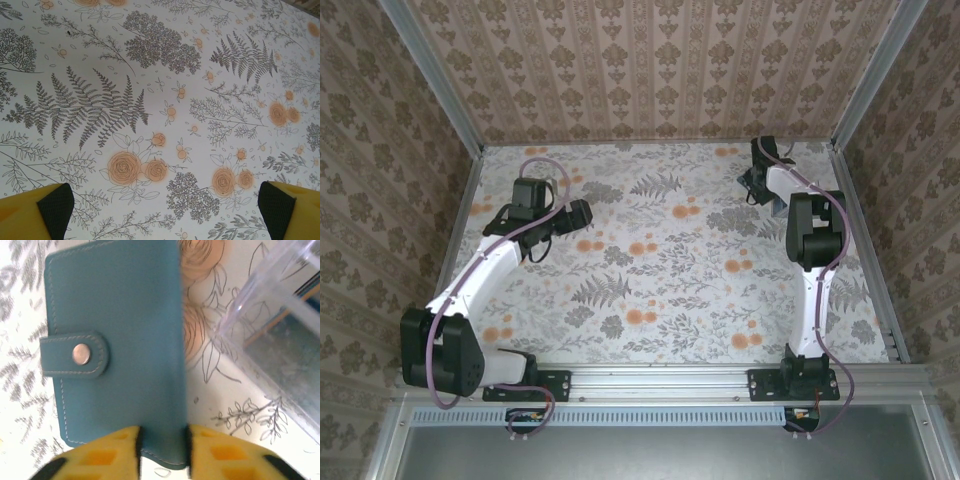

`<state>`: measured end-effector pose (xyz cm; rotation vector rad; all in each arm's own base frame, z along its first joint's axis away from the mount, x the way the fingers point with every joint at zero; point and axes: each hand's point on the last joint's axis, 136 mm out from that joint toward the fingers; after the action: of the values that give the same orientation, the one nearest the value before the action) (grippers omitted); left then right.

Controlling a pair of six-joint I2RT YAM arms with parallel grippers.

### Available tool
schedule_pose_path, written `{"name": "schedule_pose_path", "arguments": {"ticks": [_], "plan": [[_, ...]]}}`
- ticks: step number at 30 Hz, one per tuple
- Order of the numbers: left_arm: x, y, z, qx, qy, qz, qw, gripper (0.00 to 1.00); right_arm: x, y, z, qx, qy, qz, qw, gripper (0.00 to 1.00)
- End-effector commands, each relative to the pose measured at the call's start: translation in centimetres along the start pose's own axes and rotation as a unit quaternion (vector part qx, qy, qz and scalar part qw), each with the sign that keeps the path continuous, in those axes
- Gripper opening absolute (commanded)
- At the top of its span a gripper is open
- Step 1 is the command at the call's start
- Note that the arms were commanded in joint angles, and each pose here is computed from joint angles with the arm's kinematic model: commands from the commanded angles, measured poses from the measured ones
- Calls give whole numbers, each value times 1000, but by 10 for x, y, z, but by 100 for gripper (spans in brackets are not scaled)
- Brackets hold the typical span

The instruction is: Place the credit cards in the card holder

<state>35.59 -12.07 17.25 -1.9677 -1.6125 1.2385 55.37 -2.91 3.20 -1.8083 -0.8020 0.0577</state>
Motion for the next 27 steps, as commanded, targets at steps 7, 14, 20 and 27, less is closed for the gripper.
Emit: {"name": "schedule_pose_path", "arguments": {"ticks": [7,14,20,27], "plan": [[1,-13,4,-10,2,-1,1000,99,12,-8,14,24,-45,-48,998,11],[0,-28,-6,-31,26,-10,999,99,48,-76,54,59,-203,-162,964,5],[-1,-27,8,-12,39,3,999,98,29,-127,153,133,-270,-181,936,6],[-18,-11,40,27,24,61,997,97,-15,-196,288,268,-404,-285,827,6]]}}
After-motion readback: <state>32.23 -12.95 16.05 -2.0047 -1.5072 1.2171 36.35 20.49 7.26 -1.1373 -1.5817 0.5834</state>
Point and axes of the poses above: each hand's point on the last joint's axis, 136 mm out from that joint toward the fingers, its own y axis out along the fingers, its own x axis along the line the jaws close on, z = x × y, and after that the axes turned 2 degrees about -y, right-handed
